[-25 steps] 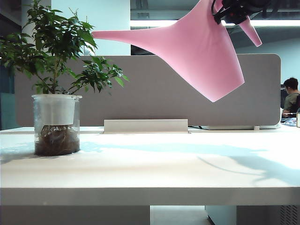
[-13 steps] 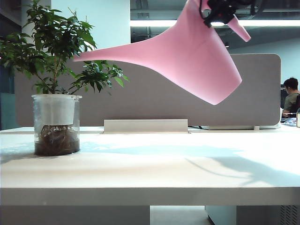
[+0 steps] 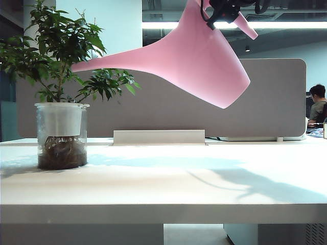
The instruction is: Pick up the watering can from the table, water the potted plant, and put the can back.
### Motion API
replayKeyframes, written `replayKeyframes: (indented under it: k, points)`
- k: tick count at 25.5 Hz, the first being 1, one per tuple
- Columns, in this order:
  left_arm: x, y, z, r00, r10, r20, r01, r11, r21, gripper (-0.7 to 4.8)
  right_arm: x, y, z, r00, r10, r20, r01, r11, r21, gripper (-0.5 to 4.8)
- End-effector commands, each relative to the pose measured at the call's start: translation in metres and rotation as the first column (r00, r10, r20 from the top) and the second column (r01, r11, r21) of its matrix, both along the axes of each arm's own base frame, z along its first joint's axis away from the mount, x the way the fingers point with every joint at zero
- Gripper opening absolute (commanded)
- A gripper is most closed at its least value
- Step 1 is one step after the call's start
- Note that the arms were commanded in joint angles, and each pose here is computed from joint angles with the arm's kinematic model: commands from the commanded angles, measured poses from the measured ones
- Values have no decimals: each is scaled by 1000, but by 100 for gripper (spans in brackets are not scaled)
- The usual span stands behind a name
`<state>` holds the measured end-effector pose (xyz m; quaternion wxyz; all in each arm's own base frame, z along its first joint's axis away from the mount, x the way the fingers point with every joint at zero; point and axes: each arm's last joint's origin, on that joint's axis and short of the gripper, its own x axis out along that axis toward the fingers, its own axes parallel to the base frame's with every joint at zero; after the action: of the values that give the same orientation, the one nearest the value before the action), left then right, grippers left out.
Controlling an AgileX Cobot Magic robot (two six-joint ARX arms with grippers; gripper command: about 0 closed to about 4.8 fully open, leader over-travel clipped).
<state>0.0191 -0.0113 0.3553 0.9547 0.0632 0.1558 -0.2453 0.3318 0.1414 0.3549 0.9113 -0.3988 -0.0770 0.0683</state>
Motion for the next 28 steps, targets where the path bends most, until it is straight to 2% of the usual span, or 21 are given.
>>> replayKeyframes:
  k: [1, 4, 10, 21, 28]
  points:
    - [0, 0, 2, 1000, -5, 16, 5, 1000, -4, -5, 3, 1, 16, 997, -5, 80, 1, 999, 44, -3]
    - [0, 0, 2, 1000, -5, 16, 5, 1000, -4, -5, 5, 3, 16, 997, -3, 80, 0, 999, 35, -3]
    - [0, 0, 2, 1000, -5, 16, 5, 1000, -4, -5, 2, 7, 21, 990, -5, 139, 17, 996, -85, -3]
    - [0, 0, 2, 1000, -5, 15, 5, 1000, -3, -5, 9, 9, 54, 976, -40, 214, 53, 997, -51, -3]
    - [0, 0, 2, 1000, -5, 16, 5, 1000, -4, -5, 4, 26, 52, 974, 6, 227, 34, 984, -175, -3]
